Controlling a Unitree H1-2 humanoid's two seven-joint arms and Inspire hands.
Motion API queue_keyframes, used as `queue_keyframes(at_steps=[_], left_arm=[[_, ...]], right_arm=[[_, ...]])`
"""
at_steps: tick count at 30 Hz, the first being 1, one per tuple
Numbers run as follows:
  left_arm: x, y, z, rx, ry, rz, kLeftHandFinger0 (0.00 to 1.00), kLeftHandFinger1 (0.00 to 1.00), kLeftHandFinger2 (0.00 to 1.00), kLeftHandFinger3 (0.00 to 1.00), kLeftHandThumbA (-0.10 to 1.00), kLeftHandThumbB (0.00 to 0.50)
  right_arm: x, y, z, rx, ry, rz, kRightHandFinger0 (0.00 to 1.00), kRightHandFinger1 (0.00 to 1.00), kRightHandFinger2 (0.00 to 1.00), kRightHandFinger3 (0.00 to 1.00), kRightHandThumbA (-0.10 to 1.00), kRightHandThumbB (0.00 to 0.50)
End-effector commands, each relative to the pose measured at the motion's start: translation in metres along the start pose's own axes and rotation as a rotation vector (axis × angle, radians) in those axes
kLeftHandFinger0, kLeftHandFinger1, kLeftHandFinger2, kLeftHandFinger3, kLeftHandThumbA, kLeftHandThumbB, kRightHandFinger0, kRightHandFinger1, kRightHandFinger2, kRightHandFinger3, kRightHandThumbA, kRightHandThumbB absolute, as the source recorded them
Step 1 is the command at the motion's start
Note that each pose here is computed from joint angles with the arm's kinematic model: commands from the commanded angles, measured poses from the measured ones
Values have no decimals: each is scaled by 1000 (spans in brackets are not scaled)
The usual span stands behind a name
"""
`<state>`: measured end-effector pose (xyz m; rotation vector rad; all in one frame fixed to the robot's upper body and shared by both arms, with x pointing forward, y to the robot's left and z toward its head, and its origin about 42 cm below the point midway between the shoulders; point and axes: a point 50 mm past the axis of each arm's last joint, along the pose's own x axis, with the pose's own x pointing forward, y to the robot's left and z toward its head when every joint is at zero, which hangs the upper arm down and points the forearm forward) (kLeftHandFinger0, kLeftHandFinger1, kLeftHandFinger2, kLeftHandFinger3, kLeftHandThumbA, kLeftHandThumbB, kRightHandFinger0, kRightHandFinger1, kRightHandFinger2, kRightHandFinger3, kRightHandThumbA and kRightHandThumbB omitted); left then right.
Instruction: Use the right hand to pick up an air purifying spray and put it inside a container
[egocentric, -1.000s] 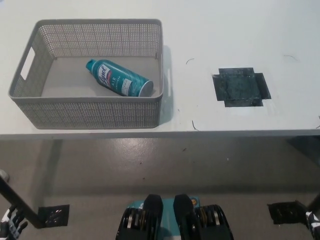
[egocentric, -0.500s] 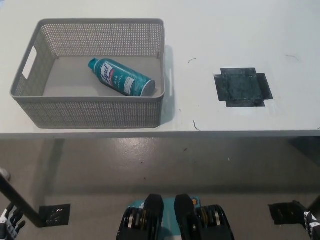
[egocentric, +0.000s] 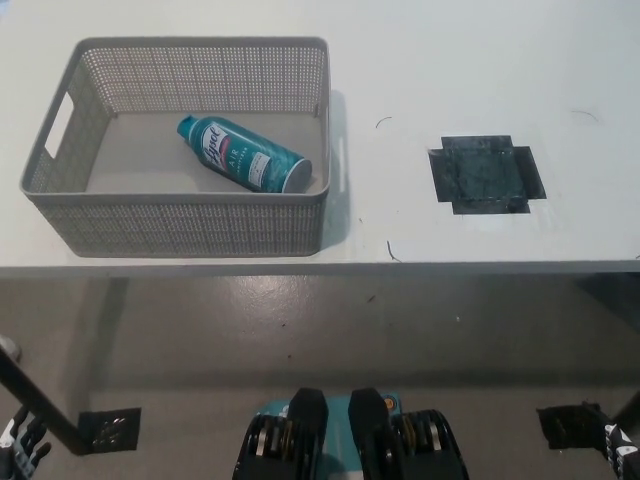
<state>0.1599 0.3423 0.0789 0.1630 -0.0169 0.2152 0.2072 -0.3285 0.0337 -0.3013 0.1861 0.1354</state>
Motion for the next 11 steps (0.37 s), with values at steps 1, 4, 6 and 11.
queue_keyframes(at_steps=[1, 4, 6, 11], left_arm=[[2, 7, 8, 10, -52, 11, 1000, 1000, 1000, 1000, 1000, 445], [2, 7, 8, 14, -49, 13, 1000, 1000, 1000, 1000, 1000, 443], [2, 7, 8, 19, -47, 11, 1000, 1000, 1000, 1000, 1000, 451], [0, 7, 8, 18, -42, 18, 1000, 1000, 1000, 1000, 1000, 454]], right_arm=[[4, -7, 11, -4, -70, -5, 1000, 1000, 1000, 1000, 1000, 391], [4, -7, 10, 11, -68, -7, 1000, 1000, 1000, 1000, 1000, 392], [4, -7, 10, 10, -76, -8, 1000, 1000, 1000, 1000, 1000, 393], [3, -7, 9, 9, -77, -8, 1000, 1000, 1000, 1000, 1000, 368]])
